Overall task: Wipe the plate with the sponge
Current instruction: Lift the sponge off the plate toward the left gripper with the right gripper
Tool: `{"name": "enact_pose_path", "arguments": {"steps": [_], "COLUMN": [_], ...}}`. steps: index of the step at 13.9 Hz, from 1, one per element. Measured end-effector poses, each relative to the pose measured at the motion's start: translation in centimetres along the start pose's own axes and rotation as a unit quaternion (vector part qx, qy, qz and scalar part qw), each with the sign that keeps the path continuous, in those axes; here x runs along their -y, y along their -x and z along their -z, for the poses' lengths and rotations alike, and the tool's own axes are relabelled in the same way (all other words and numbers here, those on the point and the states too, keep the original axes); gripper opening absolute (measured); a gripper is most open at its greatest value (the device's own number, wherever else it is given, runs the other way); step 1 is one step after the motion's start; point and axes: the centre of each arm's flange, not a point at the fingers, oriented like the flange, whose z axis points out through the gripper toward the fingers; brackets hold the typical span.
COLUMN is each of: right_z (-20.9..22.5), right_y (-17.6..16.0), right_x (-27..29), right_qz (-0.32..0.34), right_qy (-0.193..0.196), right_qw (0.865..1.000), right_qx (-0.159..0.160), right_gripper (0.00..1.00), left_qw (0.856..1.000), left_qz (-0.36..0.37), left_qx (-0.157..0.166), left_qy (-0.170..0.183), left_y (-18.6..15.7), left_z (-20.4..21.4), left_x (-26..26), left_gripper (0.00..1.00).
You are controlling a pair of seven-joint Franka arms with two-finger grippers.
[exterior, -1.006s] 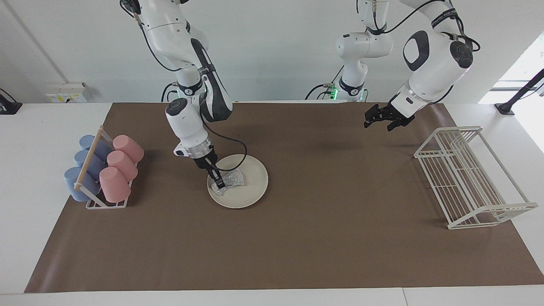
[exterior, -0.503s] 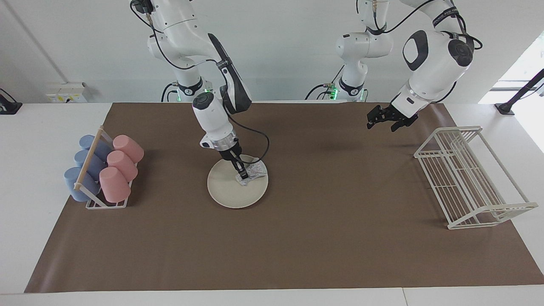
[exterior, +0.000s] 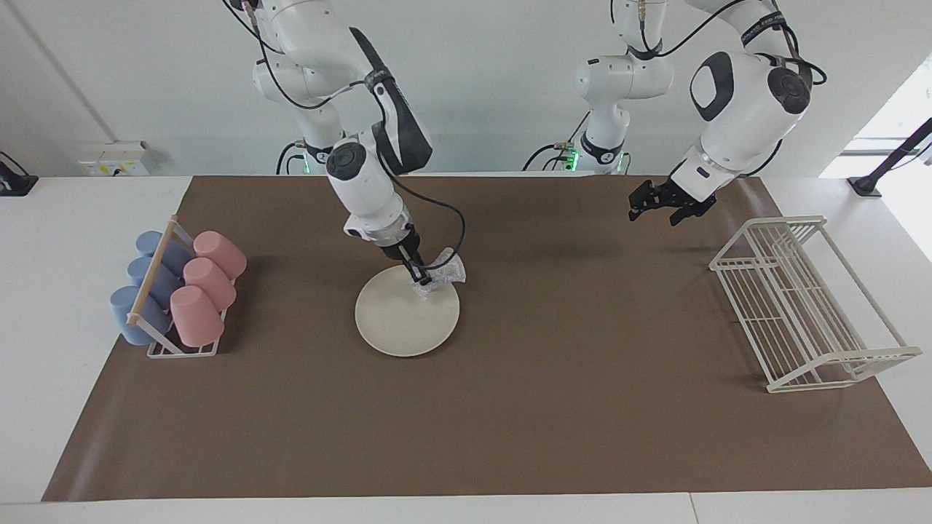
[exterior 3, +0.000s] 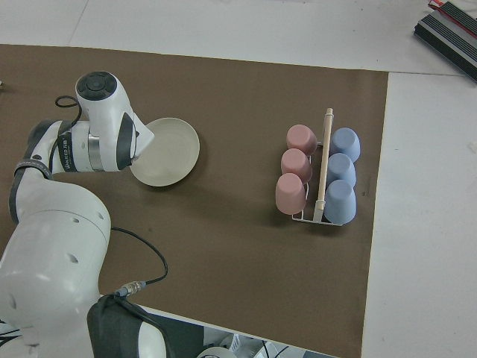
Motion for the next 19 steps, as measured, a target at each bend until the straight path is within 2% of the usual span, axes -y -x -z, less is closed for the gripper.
{"name": "enact_pose_path", "arguments": {"steps": [4,5,8,10,13,16,19], "right_z": [7.2,9.1,11.8,11.4,9.7,8.8,8.9], "right_y": [4.2,5.0,7.5,10.6,15.9,16.3,15.8], "right_x": [-0.7,-0.7,-0.9,-1.2,-1.4,-1.2,-0.9], "right_qz": [-0.032,-0.046,-0.082,-0.109,-0.140,-0.143,-0.143], "right_qy": [0.015,0.018,0.019,0.006,-0.021,-0.019,-0.024], "right_qw": [0.999,0.998,0.996,0.994,0.990,0.989,0.989], "right_qx": [-0.022,-0.026,-0.035,-0.029,-0.011,-0.013,-0.021], "right_gripper": [0.10,0.10,0.10,0.10,0.10,0.10,0.10], "left_qw": [1.000,1.000,0.989,0.975,0.943,0.908,0.885], "left_qz": [0.003,0.025,0.088,0.114,0.156,0.196,0.208], "left_qx": [-0.001,0.000,0.004,0.009,0.023,0.046,0.062], "left_qy": [0.002,0.019,0.122,0.192,0.292,0.368,0.412], "left_y": [0.0,0.0,-0.1,-0.2,-0.4,-0.4,-0.3], "left_z": [-0.1,-0.1,0.1,0.5,1.2,1.4,1.0], "left_x": [-1.4,-1.8,-3.5,-4.5,-6.1,-7.6,-9.4], "left_gripper": [1.00,1.00,1.00,1.00,1.00,1.00,1.00]}}
